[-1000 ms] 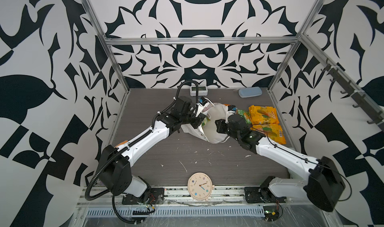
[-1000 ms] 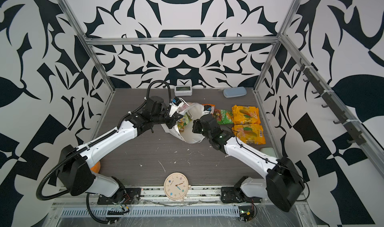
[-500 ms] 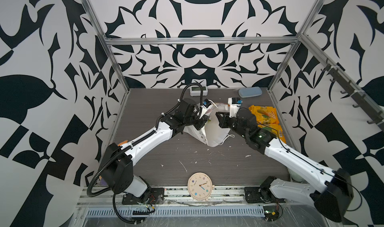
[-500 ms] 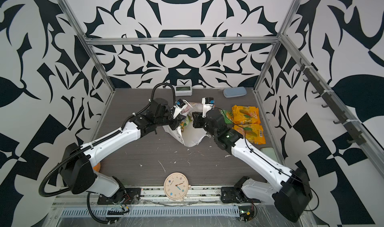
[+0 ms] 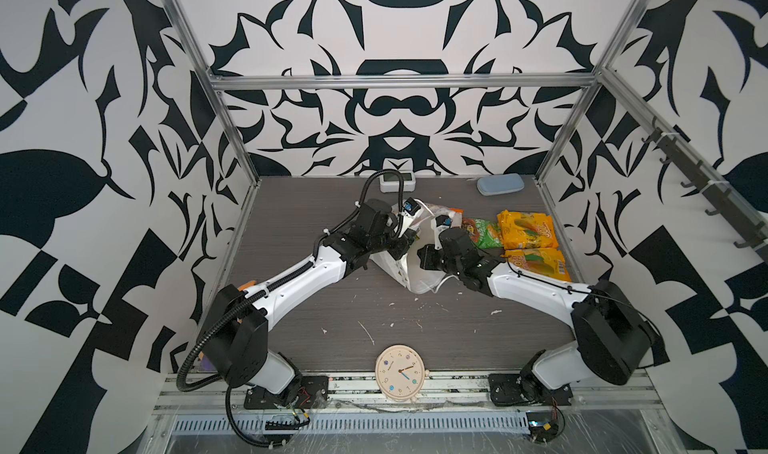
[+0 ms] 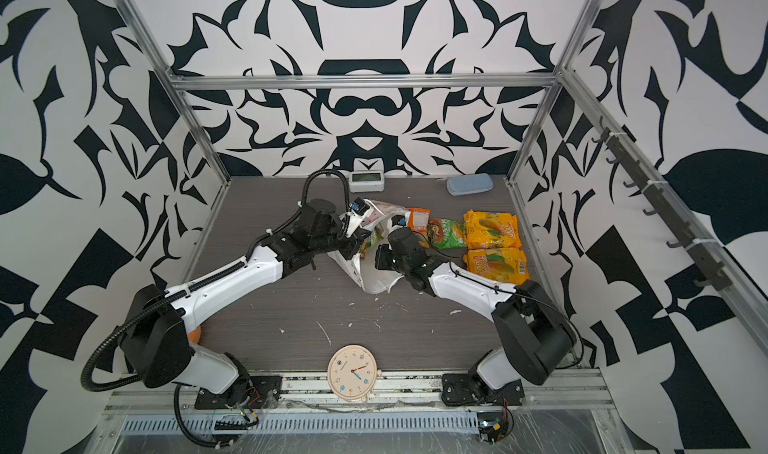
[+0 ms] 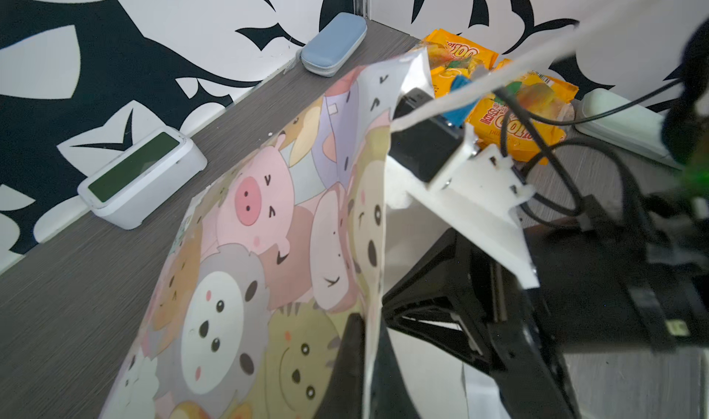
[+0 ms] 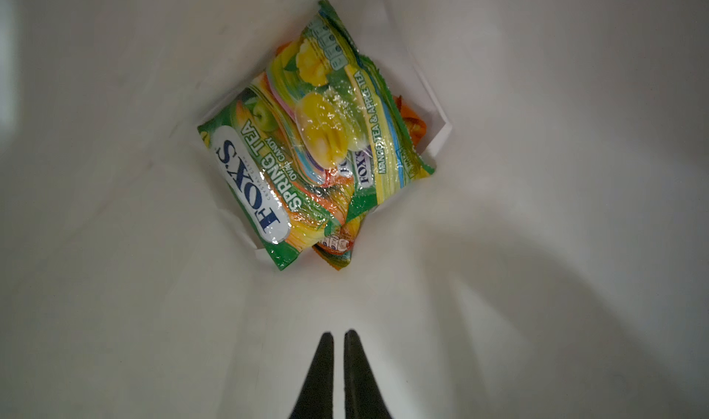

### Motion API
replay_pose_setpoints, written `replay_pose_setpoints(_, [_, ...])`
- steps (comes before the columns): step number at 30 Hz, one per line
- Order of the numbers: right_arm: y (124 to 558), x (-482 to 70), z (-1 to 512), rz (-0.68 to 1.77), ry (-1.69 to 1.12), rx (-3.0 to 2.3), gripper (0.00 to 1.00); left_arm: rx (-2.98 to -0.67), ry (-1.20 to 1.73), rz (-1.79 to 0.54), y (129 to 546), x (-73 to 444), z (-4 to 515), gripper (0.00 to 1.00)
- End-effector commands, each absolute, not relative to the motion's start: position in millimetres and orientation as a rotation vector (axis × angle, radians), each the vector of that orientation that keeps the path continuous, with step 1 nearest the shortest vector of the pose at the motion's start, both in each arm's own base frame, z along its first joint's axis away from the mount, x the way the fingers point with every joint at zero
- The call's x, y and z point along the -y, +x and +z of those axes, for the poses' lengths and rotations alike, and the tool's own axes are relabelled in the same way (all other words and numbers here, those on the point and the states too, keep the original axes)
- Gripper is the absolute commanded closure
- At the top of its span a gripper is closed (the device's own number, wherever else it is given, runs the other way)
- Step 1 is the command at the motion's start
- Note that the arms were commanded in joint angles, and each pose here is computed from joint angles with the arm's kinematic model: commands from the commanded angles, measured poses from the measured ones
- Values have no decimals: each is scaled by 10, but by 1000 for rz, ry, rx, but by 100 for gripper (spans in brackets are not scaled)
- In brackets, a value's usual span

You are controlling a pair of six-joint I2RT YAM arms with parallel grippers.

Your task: Take the snacks out of the paper bag

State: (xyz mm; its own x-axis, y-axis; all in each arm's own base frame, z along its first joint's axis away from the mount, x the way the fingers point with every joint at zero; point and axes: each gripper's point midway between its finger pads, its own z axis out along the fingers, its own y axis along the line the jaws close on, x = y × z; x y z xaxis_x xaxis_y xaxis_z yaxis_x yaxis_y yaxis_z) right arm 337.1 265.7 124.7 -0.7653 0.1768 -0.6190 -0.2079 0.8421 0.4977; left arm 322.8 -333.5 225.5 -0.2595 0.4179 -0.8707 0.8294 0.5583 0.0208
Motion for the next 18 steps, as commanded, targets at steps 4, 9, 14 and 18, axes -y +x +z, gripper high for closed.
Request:
replay_pose_setpoints(4, [3648,-2743,1379,760,80,-2245,83,-1830,965,-599,3196,3308,2435,100])
replay_pose_setpoints(9, [3720,-2788,1327,777,130,-2228,81,-1830,947,-590,3229,3302,2461,100])
replay_pose_setpoints(14, [3715,-2859,1181,790,113,-2274,79,-1810,918,-624,3230,3331,2493,100])
replay_pose_setpoints(18, [3696,-2915,1257,856,129,-2245,77,-1824,907,-623,3253,3337,2471,100])
